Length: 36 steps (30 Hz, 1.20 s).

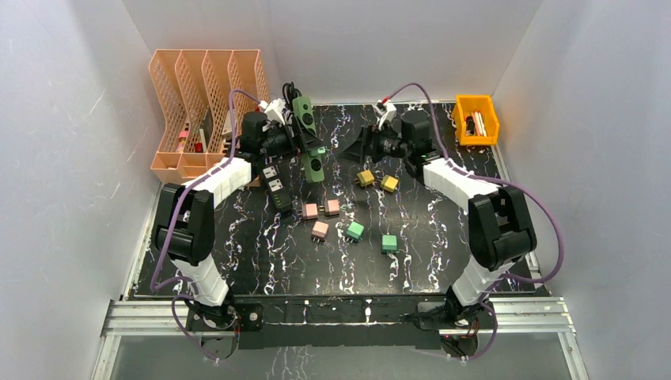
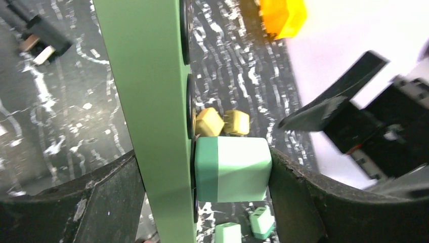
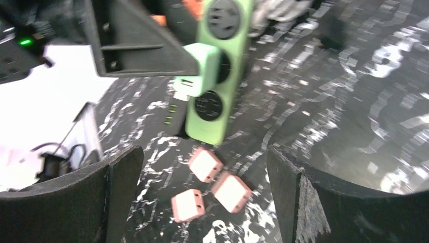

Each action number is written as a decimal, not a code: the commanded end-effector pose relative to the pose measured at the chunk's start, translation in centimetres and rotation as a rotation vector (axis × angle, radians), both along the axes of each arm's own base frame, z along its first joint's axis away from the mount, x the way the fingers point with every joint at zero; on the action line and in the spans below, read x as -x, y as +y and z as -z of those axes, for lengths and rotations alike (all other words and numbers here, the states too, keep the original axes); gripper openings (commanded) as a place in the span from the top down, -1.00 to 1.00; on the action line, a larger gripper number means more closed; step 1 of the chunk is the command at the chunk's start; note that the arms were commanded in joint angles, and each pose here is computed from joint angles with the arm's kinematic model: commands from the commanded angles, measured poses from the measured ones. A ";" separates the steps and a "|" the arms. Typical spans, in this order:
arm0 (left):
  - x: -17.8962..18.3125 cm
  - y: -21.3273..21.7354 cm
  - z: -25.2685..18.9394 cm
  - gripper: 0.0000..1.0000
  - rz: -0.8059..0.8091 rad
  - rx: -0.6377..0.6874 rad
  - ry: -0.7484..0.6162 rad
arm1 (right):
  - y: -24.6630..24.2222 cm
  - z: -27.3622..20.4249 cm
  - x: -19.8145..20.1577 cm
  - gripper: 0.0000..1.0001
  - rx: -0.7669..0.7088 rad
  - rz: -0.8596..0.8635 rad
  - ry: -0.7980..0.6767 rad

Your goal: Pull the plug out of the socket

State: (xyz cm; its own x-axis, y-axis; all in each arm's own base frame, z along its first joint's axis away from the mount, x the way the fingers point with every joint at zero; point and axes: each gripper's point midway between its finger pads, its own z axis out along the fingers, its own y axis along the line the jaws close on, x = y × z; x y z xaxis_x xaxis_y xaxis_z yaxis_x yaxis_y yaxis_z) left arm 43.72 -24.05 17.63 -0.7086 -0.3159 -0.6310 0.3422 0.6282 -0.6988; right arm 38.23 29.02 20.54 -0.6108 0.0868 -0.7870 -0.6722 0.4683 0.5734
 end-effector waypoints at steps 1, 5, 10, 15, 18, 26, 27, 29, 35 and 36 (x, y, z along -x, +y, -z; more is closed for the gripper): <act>-0.1 -2.7 -8.2 0.07 0.111 0.233 -0.180 | 3.5 -1.8 1.7 -0.97 -0.141 -0.244 -0.036; 0.4 -3.2 -9.8 0.07 0.137 0.309 -0.180 | 5.0 -1.5 1.7 -0.94 -0.178 -0.306 -0.005; 1.0 -3.5 -11.1 0.07 0.166 0.369 -0.178 | 5.8 -1.6 0.9 -0.92 -0.194 -0.309 -0.007; 1.6 -3.7 -11.7 0.07 0.185 0.435 -0.163 | 6.3 -1.6 0.8 -0.85 -0.230 -0.336 0.007; 1.7 -3.7 -12.0 0.07 0.188 0.436 -0.180 | 6.5 -1.7 1.3 -0.41 -0.265 -0.379 0.027; 1.2 -3.4 -12.0 -0.72 0.163 0.418 -0.212 | 6.4 -2.3 2.7 1.00 -0.312 -0.462 0.066; 1.0 -3.3 -11.9 -0.76 0.159 0.416 -0.211 | 6.4 -2.4 3.0 1.00 -0.313 -0.470 0.065; 0.7 -3.3 -11.5 -0.78 0.151 0.413 -0.204 | 6.3 -2.9 3.3 1.00 -0.315 -0.488 0.052; -0.4 -2.8 -10.8 -0.81 0.109 0.407 -0.201 | 6.1 -4.2 4.2 1.00 -0.334 -0.532 0.028; -0.5 -2.8 -10.7 -0.81 0.104 0.407 -0.199 | 6.1 -4.4 4.3 1.00 -0.338 -0.537 0.024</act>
